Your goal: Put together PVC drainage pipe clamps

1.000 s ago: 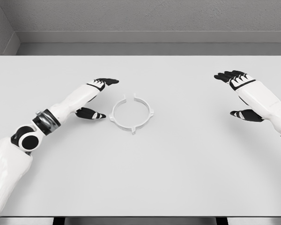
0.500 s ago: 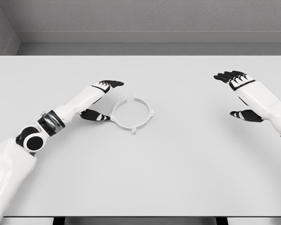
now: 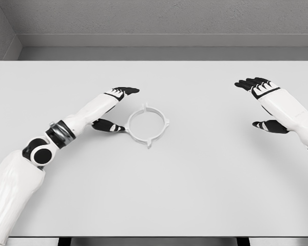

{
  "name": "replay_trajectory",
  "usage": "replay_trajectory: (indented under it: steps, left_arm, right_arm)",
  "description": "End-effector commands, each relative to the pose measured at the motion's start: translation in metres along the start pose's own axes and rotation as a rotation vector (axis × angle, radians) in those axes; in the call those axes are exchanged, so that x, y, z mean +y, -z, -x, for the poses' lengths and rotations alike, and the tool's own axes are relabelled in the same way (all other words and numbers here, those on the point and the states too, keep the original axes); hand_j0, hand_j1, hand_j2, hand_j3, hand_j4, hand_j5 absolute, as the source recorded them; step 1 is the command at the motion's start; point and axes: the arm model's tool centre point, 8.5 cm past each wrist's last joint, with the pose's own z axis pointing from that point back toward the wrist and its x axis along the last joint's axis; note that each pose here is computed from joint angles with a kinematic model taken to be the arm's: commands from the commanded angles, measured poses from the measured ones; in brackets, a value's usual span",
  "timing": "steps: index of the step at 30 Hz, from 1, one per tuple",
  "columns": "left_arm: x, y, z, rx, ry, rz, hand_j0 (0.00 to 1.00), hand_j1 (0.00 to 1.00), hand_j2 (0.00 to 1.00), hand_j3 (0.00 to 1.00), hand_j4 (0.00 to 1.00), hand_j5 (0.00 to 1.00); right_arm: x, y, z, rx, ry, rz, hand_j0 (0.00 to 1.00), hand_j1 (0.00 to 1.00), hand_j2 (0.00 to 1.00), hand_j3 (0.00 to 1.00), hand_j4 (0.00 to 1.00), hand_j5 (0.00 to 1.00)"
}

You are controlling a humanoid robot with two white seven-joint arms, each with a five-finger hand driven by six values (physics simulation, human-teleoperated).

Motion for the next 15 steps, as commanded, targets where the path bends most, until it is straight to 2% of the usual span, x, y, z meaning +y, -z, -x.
replay_trajectory:
  steps: [1, 7, 15]
  left_arm:
    - [-0.002, 0.004, -0.003, -0.008, -0.015, -0.011, 1.00, 1.00, 1.00, 1.00, 1.00, 1.00]
    - [-0.001, 0.005, -0.003, -0.009, -0.015, -0.015, 1.00, 1.00, 1.00, 1.00, 1.00, 1.00]
    - [0.010, -0.001, 0.002, 0.004, -0.007, -0.032, 1.00, 1.00, 1.00, 1.00, 1.00, 1.00]
  right_arm:
    - [-0.001, 0.000, 0.000, 0.000, 0.006, 0.005, 1.00, 1.00, 1.00, 1.00, 1.00, 1.00]
    - [0.000, 0.000, 0.000, -0.002, 0.006, 0.004, 1.00, 1.00, 1.00, 1.00, 1.00, 1.00]
    - [-0.001, 0.000, -0.001, -0.003, 0.006, 0.007, 1.00, 1.00, 1.00, 1.00, 1.00, 1.00]
